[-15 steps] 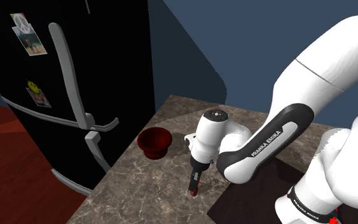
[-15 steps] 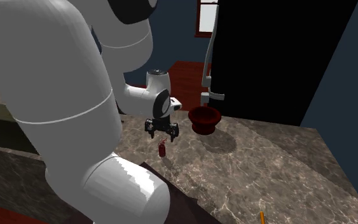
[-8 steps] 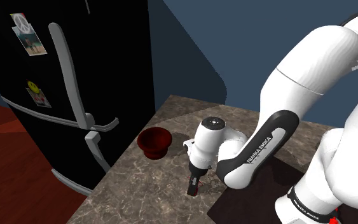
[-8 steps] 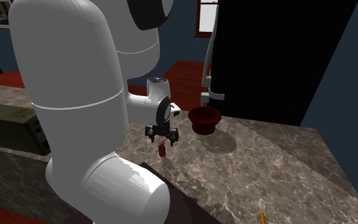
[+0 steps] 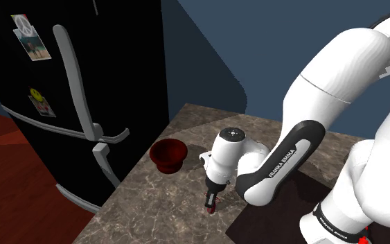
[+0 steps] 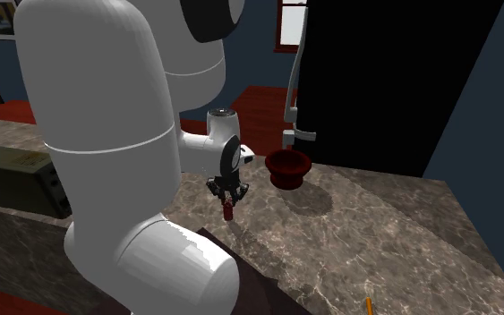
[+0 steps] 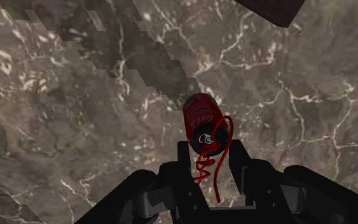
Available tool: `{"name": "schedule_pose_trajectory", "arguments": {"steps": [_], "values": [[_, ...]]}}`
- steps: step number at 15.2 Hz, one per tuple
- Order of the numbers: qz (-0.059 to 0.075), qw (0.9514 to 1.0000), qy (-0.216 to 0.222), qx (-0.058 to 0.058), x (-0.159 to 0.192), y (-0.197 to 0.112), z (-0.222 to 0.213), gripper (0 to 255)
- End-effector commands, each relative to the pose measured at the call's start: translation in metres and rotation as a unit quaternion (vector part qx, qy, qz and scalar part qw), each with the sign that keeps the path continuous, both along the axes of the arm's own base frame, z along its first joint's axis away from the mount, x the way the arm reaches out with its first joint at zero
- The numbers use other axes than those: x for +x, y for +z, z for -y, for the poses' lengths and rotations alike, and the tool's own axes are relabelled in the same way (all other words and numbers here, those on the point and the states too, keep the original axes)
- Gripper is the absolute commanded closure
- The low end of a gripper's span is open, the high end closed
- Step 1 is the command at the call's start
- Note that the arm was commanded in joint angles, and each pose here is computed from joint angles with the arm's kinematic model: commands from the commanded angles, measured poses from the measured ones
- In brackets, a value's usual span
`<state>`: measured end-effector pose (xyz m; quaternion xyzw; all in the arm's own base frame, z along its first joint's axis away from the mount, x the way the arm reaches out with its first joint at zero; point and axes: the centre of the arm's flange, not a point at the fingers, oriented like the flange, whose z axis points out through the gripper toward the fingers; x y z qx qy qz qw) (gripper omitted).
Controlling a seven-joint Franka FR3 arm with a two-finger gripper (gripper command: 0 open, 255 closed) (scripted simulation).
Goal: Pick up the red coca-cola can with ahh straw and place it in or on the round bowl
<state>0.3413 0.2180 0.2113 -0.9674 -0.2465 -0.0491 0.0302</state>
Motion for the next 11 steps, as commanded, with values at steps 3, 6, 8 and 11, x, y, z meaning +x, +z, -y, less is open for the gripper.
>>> {"name": "schedule_pose_trajectory", "arguments": {"steps": [3,6,8,11], "values": [[-0.001,1.0000,0.000,0.000,0.000,0.000,0.000,255],[-0.001,1.0000,0.000,0.000,0.000,0.000,0.000,255],[-0.001,1.0000,0.000,0.000,0.000,0.005,0.000,255],[-0.001,1.0000,0.000,0.000,0.000,0.021,0.000,255]]}}
